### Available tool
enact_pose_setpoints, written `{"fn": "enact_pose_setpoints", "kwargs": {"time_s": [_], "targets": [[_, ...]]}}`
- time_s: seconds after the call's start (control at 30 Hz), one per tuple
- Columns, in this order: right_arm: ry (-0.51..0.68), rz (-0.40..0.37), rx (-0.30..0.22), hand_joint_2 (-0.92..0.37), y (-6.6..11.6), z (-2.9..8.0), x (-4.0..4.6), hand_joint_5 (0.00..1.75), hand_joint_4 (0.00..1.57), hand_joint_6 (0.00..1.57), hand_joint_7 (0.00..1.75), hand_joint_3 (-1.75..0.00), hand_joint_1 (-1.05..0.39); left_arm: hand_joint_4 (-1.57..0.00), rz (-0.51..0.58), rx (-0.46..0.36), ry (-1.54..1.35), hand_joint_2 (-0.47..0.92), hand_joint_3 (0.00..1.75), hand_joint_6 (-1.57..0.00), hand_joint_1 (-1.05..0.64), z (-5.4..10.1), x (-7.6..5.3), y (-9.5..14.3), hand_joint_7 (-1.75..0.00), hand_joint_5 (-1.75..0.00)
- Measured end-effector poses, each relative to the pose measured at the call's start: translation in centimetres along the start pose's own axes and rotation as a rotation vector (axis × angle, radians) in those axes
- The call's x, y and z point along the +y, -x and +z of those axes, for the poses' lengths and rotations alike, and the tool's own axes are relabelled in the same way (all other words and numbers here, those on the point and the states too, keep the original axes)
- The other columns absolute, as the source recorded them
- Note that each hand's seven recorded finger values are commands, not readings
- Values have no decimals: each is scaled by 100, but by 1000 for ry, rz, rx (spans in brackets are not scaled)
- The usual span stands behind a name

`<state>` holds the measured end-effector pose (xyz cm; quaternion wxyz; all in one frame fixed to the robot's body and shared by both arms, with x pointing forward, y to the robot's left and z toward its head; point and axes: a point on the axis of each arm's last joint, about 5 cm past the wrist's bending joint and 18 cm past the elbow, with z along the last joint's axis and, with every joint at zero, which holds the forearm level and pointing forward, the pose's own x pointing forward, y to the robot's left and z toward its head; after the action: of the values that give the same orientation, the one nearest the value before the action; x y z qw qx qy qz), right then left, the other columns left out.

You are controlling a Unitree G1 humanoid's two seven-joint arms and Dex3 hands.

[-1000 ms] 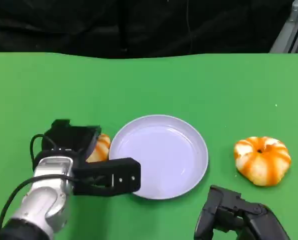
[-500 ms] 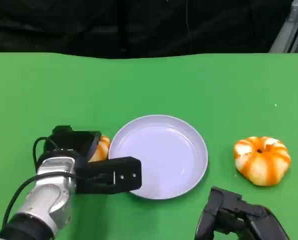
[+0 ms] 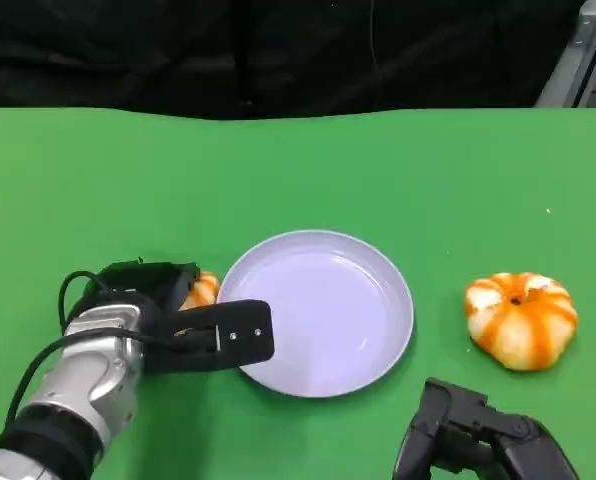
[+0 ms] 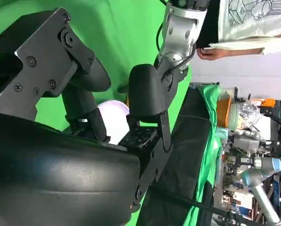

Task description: Grasp the bread from the table and place it into the plate.

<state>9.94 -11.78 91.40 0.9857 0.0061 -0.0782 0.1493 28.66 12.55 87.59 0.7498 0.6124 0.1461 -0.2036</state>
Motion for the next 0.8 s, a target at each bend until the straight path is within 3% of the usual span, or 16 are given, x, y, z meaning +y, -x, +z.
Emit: {"fn": "enact_pose_setpoints", "kwargs": {"time_s": [0.03, 0.07, 0.1, 0.17, 0.27, 0.37, 0.4, 0.47, 0.67, 0.8], "targets": [[0, 0, 0, -32, 0, 0, 0, 175, 68, 67, 160, -143, 13, -58, -1, 0, 1, 91, 5, -68, -37, 0, 1, -1, -22, -72], [0, 0, 0, -33, 0, 0, 0, 175, 67, 67, 159, -143, 14, -70, 25, -12, 10, 88, 21, -68, -27, -9, -13, -3, -91, -122], [0, 0, 0, -34, 0, 0, 0, 175, 67, 66, 159, -142, 16, -79, 89, -30, 20, 82, 36, -63, -21, -39, -41, 6, -140, -153], [0, -2, 1, -34, 2, 0, -2, 175, 68, 66, 159, -142, 16, -85, 253, -65, 42, 75, 52, -61, -19, -150, -120, 47, -166, -169], [7, -12, -6, -34, -6, 4, -21, 175, 69, 66, 159, -141, 14, -88, 440, -103, 75, 64, 66, -63, -15, -320, -209, 121, -174, -174], [16, -19, -20, -33, -36, 11, -41, 175, 69, 66, 160, -143, 13, -90, 525, -101, 77, 57, 72, -68, -13, -439, -235, 163, -175, -175], [17, -18, -22, -33, -44, 11, -42, 175, 69, 66, 160, -144, 13, -92, 551, -110, 79, 49, 86, -70, -13, -457, -236, 173, -175, -175], [17, -16, -21, -33, -54, 3, -44, 175, 69, 66, 160, -144, 13, -93, 599, -141, 90, 43, 100, -71, -13, -451, -224, 182, -175, -175], [11, -15, -18, -34, -58, -6, -39, 175, 68, 65, 159, -143, 11, -94, 670, -198, 129, 47, 109, -73, -13, -399, -179, 223, -175, -175], [9, -12, -19, -34, -62, -6, -41, 175, 67, 65, 159, -143, 9, -96, 719, -206, 152, 41, 122, -75, -15, -373, -115, 263, -175, -175]]}}
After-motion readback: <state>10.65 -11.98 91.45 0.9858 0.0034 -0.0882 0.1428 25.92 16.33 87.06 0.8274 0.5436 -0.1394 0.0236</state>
